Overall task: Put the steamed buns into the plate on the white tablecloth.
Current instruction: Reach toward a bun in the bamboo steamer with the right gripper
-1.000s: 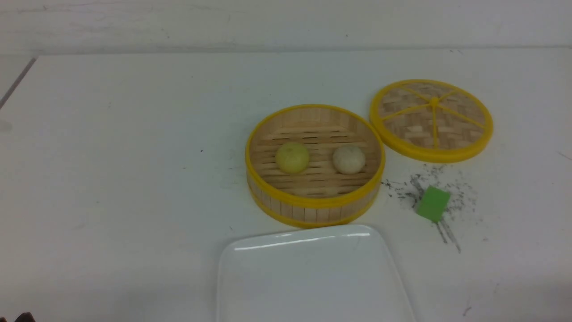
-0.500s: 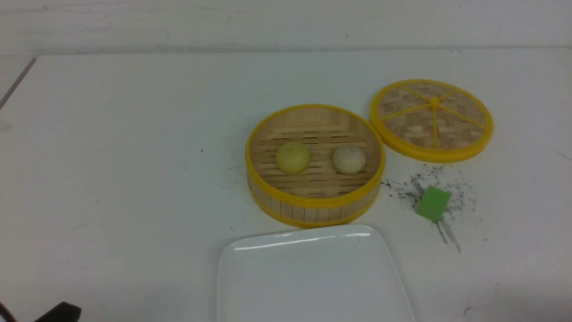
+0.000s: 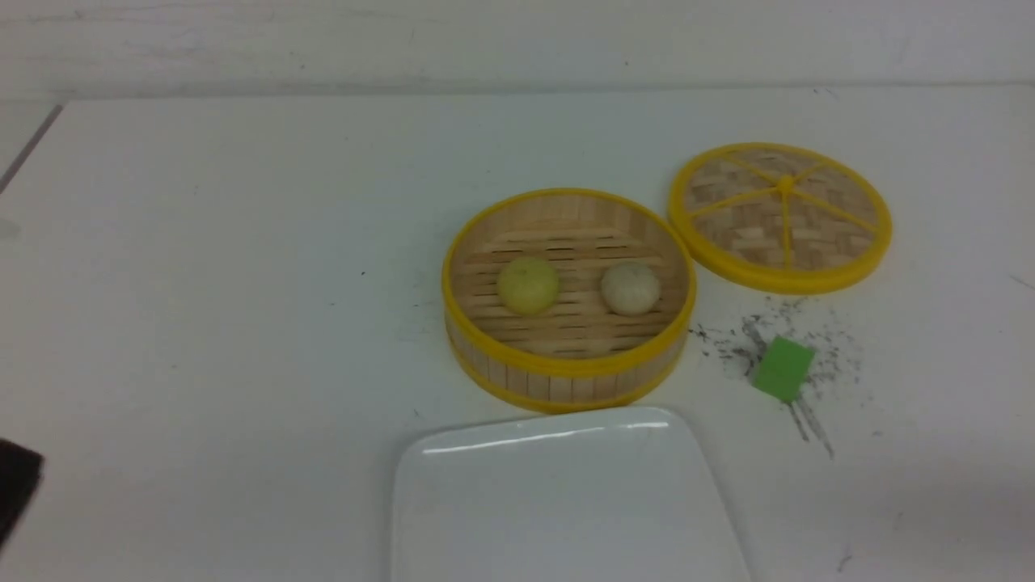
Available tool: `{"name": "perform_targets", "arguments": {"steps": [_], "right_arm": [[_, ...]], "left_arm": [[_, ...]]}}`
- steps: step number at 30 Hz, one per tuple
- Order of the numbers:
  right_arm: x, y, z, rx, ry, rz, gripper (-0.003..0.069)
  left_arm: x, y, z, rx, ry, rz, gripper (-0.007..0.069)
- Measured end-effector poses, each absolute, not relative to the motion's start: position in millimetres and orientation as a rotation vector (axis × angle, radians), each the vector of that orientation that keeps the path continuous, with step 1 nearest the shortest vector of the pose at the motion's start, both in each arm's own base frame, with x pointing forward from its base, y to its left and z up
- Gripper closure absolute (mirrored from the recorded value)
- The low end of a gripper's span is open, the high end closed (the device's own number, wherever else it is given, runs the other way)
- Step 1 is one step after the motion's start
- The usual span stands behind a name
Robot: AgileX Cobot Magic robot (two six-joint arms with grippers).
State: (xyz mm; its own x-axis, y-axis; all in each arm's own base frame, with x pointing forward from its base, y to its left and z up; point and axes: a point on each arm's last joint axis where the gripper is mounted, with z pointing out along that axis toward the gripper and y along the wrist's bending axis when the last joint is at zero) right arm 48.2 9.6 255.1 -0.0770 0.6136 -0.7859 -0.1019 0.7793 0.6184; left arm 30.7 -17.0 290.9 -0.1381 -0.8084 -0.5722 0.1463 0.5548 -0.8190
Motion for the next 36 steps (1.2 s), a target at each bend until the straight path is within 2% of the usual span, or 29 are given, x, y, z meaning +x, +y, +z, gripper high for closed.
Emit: {"name": "perform_targets", "arguments": {"steps": [1, 2, 3, 4, 5, 6, 9, 10, 11, 12, 14, 18, 21, 24, 28, 32, 36], "right_arm": [[47.5, 9.4, 260.7, 0.410, 1.539, 0.607, 0.0576], [51.1, 9.2, 275.9, 0.357, 1.578, 0.535, 0.0640], [54.6, 9.6, 283.6, 0.337, 1.629, 0.501, 0.0662], [57.4, 10.3, 288.9, 0.323, 1.695, 0.475, 0.0670], [60.2, 10.6, 288.9, 0.324, 1.723, 0.469, 0.0671], [69.9, 11.7, 289.4, 0.316, 1.912, 0.415, 0.0671], [79.5, 12.7, 284.1, 0.324, 2.131, 0.368, 0.0669], [92.8, 13.6, 275.3, 0.334, 2.326, 0.328, 0.0668], [92.4, 13.6, 275.5, 0.332, 2.332, 0.327, 0.0667], [104.4, 14.9, 268.7, 0.331, 2.447, 0.310, 0.0666], [119.1, 18.2, 263.8, 0.307, 2.526, 0.326, 0.0664], [148.1, 32.8, 261.6, 0.166, 2.549, 0.449, 0.0640], [179.8, 56.7, 268.5, -0.037, 2.539, 0.584, 0.0592], [215.3, 84.3, 280.2, -0.210, 2.532, 0.651, 0.0547], [250.9, 111.4, 283.4, -0.340, 2.545, 0.633, 0.0510], [307.4, 161.5, 271.3, -0.465, 2.596, 0.536, 0.0444], [339.2, 187.2, 261.1, -0.493, 2.632, 0.434, 0.0377]], "left_arm": [[30.8, -16.9, 290.9, -0.586, 1.490, -0.903, 0.0558], [32.6, -18.7, 311.1, -0.499, 1.563, -0.816, 0.0601], [36.1, -19.7, 316.6, -0.475, 1.618, -0.782, 0.0616], [43.7, -21.4, 320.9, -0.456, 1.723, -0.741, 0.0624], [45.1, -21.7, 320.9, -0.456, 1.723, -0.741, 0.0624], [59.5, -24.0, 318.6, -0.453, 1.934, -0.687, 0.0623], [74.4, -25.6, 310.0, -0.460, 2.130, -0.643, 0.0623], [88.7, -26.7, 298.3, -0.459, 2.302, -0.602, 0.0623], [90.4, -26.8, 297.3, -0.458, 2.317, -0.599, 0.0623], [100.5, -27.4, 288.2, -0.444, 2.425, -0.572, 0.0623], [114.0, -28.1, 277.9, -0.413, 2.529, -0.546, 0.0623], [129.7, -30.5, 265.8, -0.358, 2.631, -0.550, 0.0623], [138.3, -33.7, 259.9, -0.328, 2.668, -0.587, 0.0622], [144.6, -35.1, 256.9, -0.334, 2.673, -0.609, 0.0618], [147.1, -34.9, 255.7, -0.336, 2.671, -0.606, 0.0612], [148.0, -34.8, 256.0, -0.299, 2.666, -0.596, 0.0586], [148.0, -34.7, 255.9, -0.278, 2.666, -0.590, 0.0536]]}}
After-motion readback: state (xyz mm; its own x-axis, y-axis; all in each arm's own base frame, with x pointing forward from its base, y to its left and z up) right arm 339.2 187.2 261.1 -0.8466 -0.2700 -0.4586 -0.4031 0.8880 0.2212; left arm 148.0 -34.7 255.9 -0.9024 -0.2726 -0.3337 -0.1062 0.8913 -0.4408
